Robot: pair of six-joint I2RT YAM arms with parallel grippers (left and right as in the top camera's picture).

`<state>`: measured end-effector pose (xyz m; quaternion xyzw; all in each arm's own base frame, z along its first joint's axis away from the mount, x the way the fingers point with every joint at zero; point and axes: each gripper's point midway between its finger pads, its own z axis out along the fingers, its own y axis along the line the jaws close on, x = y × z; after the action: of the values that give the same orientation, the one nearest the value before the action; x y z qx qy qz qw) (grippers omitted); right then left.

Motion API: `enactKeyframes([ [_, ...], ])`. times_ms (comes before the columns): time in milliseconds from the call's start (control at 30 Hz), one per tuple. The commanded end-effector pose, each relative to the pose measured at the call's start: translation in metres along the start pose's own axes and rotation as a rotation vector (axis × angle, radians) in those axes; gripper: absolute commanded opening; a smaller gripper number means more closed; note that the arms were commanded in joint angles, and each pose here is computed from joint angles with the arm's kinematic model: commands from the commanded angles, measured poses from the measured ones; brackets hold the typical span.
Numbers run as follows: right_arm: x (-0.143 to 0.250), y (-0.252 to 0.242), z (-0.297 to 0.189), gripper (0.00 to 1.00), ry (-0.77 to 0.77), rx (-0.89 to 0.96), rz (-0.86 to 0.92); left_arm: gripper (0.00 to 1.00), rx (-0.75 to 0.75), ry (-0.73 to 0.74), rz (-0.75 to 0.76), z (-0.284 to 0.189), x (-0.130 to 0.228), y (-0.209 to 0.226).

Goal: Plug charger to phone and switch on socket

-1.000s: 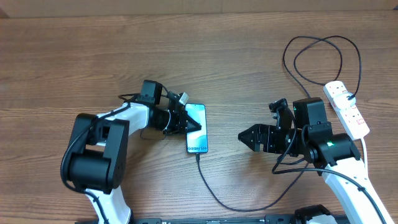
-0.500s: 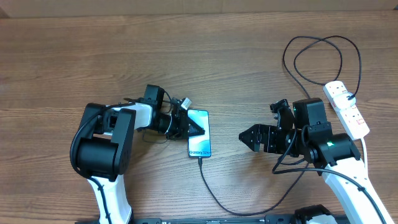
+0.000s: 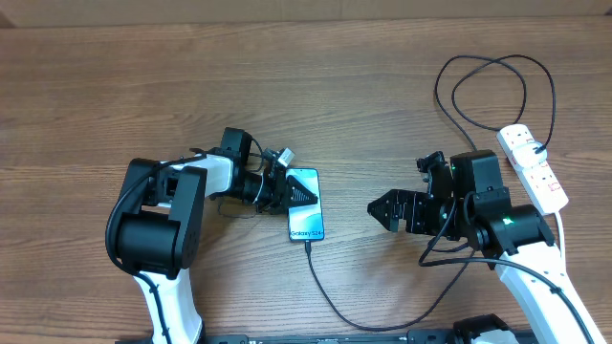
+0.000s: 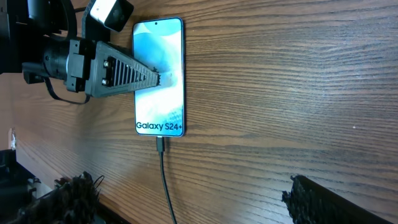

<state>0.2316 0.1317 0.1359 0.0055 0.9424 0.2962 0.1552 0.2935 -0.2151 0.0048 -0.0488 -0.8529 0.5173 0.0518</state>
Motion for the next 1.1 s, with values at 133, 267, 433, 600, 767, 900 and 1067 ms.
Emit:
enactKeyframes([
  [133,-0.010,0.005,-0.007,0.98,-0.040,0.000,-0.021,0.44,-0.358,-0.025,-0.194,-0.008,0.011,0.080],
  [267,-0.010,0.005,-0.007,0.98,-0.040,0.000,-0.021,0.47,-0.452,-0.060,-0.303,-0.014,0.011,0.095],
  [433,-0.010,0.005,-0.007,0.99,-0.040,0.000,-0.021,0.52,-0.504,-0.081,-0.341,-0.016,0.010,0.101],
  [600,-0.011,0.005,-0.008,1.00,-0.044,-0.002,-0.023,0.56,-0.526,-0.085,-0.338,-0.018,0.009,0.104],
  [767,-0.011,0.005,-0.008,1.00,-0.046,-0.002,-0.024,0.59,-0.582,-0.093,-0.315,-0.023,0.008,0.112],
  [900,-0.011,0.005,-0.008,1.00,-0.046,-0.002,-0.024,0.60,-0.617,-0.091,-0.287,-0.026,0.008,0.116],
  [1067,-0.011,0.005,-0.008,1.00,-0.046,-0.002,-0.025,0.60,-0.677,-0.090,-0.262,-0.032,0.009,0.124],
])
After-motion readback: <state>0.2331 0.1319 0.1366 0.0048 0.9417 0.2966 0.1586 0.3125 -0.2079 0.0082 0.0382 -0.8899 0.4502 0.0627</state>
